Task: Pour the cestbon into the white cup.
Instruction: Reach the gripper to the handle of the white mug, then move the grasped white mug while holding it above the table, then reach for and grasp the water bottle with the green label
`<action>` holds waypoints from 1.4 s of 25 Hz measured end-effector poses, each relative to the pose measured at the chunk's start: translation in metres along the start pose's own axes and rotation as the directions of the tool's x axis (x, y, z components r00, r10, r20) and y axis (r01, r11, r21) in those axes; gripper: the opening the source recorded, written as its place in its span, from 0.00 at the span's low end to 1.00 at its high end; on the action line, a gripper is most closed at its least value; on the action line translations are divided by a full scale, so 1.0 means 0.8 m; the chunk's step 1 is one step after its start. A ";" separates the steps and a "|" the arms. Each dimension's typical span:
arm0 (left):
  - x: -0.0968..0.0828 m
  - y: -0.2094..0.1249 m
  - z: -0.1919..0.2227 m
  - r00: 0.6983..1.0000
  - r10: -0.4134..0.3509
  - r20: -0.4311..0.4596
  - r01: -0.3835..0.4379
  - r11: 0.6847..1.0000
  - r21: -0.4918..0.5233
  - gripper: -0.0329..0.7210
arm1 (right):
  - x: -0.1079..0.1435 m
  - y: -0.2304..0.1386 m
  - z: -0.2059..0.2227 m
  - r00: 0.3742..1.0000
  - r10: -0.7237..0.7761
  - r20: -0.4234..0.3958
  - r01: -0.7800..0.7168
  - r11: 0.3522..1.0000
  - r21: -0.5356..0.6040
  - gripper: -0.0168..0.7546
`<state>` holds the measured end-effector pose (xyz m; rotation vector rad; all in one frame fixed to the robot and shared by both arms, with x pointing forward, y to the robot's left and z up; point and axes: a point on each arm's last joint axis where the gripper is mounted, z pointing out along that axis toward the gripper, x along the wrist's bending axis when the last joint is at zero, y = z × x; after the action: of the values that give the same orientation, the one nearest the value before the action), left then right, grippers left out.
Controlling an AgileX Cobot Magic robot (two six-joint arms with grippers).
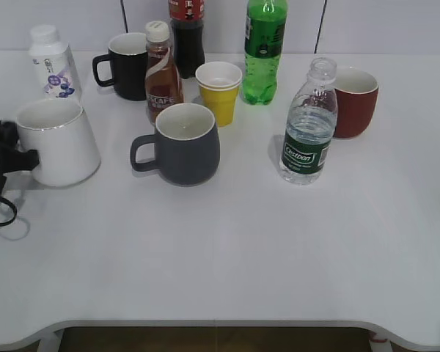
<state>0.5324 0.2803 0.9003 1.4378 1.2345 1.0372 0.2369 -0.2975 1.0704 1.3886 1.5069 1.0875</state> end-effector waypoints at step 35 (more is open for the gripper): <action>-0.045 0.109 -0.069 0.907 0.332 0.259 -0.266 0.928 -0.259 0.09 | 0.117 -0.080 0.378 0.914 0.027 -0.405 -0.043 0.999 -0.031 0.82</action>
<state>0.4908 0.2476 0.9958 1.5735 0.6701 1.0734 0.4965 -0.1836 0.9146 1.2143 1.7429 1.4882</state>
